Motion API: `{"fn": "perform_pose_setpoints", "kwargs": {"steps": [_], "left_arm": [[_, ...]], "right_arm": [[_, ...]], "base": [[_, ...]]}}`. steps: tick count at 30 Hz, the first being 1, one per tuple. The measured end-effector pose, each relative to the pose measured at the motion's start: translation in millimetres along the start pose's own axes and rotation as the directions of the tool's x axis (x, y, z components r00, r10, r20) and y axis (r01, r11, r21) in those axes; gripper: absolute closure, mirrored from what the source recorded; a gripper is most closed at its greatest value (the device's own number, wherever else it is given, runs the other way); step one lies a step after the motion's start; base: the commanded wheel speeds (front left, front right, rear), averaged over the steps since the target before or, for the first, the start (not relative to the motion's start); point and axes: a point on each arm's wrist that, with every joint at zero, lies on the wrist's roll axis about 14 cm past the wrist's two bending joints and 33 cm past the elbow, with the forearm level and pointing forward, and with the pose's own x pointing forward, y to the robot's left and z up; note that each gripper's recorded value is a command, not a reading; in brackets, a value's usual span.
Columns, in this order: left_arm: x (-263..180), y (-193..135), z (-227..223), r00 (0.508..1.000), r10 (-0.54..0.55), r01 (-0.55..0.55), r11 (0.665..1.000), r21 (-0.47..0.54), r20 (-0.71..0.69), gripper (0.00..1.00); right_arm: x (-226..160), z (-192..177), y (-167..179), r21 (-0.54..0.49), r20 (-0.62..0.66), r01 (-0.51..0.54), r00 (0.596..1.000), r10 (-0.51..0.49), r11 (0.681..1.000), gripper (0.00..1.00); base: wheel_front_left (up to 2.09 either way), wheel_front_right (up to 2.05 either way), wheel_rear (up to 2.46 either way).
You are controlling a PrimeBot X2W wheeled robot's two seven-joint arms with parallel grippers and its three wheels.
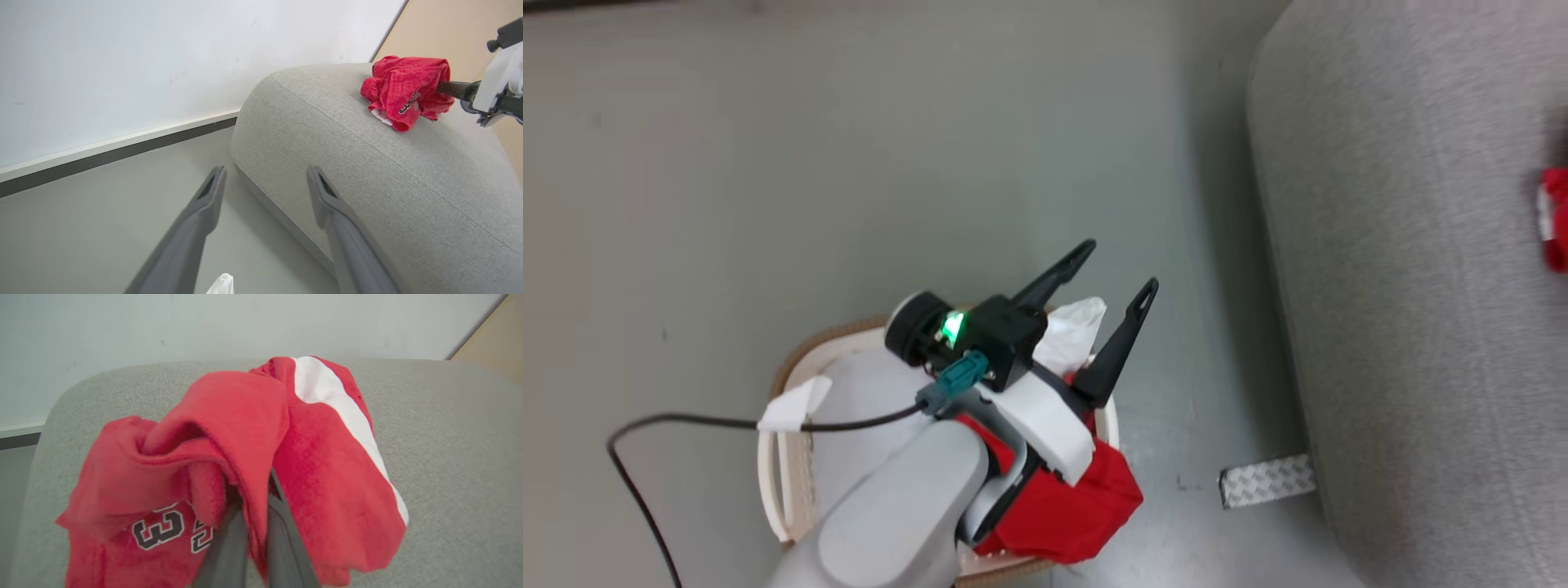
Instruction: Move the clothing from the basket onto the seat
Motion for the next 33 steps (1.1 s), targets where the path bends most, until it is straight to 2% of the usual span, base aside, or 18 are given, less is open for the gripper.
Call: {"fn": "perform_pose_setpoints", "kwargs": {"steps": [2,5,9,16,21,24,27,31,33], "left_arm": [[-3,-8,5,1.000,-0.004,0.004,1.000,-0.008,0.006,0.00],[-9,-20,14,1.000,-0.010,0.010,1.000,-0.007,0.014,0.00],[-22,-29,34,0.999,0.011,-0.011,1.000,0.001,0.041,0.00],[-56,-39,76,0.989,0.090,-0.094,0.995,0.024,0.120,0.00],[-90,-33,111,0.963,0.182,-0.198,0.978,0.063,0.201,0.00],[-113,-24,128,0.936,0.250,-0.275,0.959,0.069,0.249,0.00],[-139,-9,134,0.901,0.337,-0.362,0.931,0.047,0.274,0.00],[-180,19,146,0.824,0.463,-0.493,0.870,0.012,0.326,0.00],[-202,33,147,0.782,0.523,-0.557,0.831,0.003,0.339,0.00]], "right_arm": [[-8,5,-1,-0.020,0.005,-0.013,1.000,0.013,1.000,0.00],[-24,9,1,-0.121,-0.010,-0.069,0.998,0.068,0.990,0.00],[-50,23,0,-0.187,0.010,-0.121,0.992,0.126,0.975,0.00],[-99,83,-5,-0.170,0.187,-0.172,0.961,0.203,0.970,0.00],[-138,125,8,-0.123,0.337,-0.252,0.899,0.279,0.960,0.00],[-158,140,24,-0.066,0.412,-0.327,0.851,0.324,0.943,0.00],[-168,138,44,-0.042,0.437,-0.394,0.820,0.371,0.918,0.00],[-181,134,82,0.045,0.473,-0.505,0.771,0.426,0.862,0.00],[-187,123,96,0.077,0.472,-0.540,0.760,0.447,0.838,0.00]], "base": [[0.00,0.00,0.00],[0.00,0.00,0.00],[0.00,0.00,0.00],[0.00,0.00,0.00],[0.00,0.00,0.00],[0.00,0.00,0.00],[0.00,0.00,0.00],[0.00,0.00,0.00],[0.00,0.00,0.00]]}}
